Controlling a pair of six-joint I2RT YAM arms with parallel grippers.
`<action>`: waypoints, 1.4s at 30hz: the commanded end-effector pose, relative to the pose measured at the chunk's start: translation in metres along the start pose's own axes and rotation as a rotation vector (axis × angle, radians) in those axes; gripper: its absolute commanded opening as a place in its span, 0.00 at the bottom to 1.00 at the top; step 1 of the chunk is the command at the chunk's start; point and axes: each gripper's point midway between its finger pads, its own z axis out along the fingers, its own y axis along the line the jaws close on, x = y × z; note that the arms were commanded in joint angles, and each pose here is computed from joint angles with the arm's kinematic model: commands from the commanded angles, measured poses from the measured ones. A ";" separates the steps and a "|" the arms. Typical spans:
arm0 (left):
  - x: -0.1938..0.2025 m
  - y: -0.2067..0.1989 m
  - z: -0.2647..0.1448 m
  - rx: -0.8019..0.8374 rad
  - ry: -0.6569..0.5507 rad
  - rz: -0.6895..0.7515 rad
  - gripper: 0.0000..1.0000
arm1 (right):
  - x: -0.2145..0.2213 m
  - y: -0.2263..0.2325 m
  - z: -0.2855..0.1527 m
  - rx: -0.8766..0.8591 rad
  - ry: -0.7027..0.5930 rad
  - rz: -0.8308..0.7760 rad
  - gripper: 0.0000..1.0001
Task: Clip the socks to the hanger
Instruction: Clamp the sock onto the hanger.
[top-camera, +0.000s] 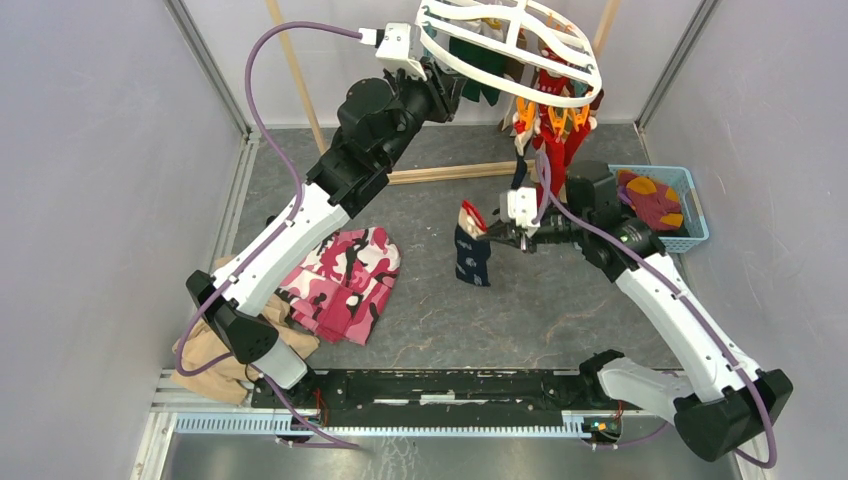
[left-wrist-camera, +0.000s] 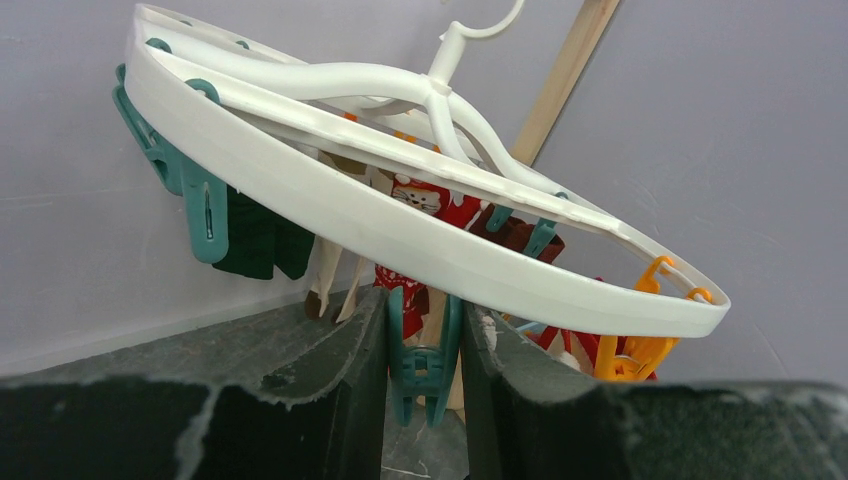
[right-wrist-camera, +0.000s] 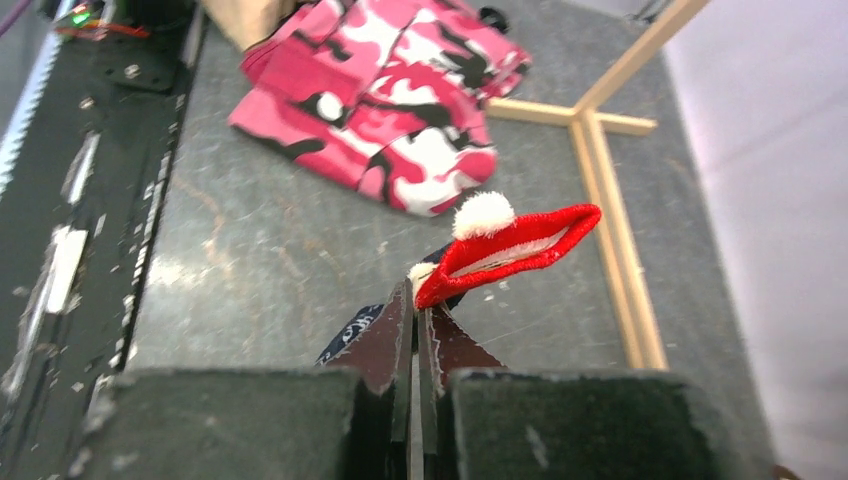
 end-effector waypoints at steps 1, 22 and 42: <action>-0.030 -0.001 -0.007 -0.036 -0.069 -0.033 0.02 | -0.048 -0.056 -0.005 0.206 -0.009 -0.023 0.00; -0.029 -0.006 -0.001 -0.034 -0.075 -0.073 0.02 | -0.114 -0.167 -0.005 0.561 -0.061 -0.002 0.00; -0.025 -0.010 0.002 -0.021 -0.069 -0.097 0.02 | -0.129 -0.177 0.004 0.580 -0.069 -0.040 0.00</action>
